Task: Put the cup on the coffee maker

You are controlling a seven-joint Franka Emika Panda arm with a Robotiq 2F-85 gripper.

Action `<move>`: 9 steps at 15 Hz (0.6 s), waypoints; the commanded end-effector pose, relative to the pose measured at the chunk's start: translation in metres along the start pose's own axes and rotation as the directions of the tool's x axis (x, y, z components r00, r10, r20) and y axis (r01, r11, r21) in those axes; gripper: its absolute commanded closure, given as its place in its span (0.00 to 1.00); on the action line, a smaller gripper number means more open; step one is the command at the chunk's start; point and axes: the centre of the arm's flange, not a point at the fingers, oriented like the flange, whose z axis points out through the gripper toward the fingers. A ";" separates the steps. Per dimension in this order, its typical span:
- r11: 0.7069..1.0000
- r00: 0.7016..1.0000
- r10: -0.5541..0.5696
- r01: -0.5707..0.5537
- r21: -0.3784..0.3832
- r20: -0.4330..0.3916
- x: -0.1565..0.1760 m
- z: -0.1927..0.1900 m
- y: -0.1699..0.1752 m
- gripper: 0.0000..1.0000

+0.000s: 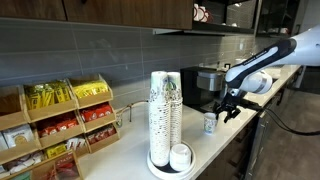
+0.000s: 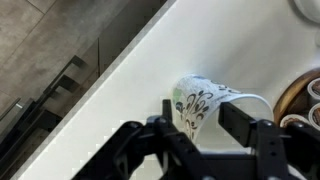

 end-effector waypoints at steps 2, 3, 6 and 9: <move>0.999 1.000 0.019 -0.019 0.038 0.000 0.014 0.016 0.007 0.82; 0.999 1.000 0.024 -0.024 0.042 0.003 0.014 0.017 0.008 0.85; 0.998 0.999 0.035 -0.035 0.046 0.011 0.016 0.023 0.010 0.83; 0.996 0.998 0.062 -0.062 0.060 -0.011 0.017 0.018 0.015 0.96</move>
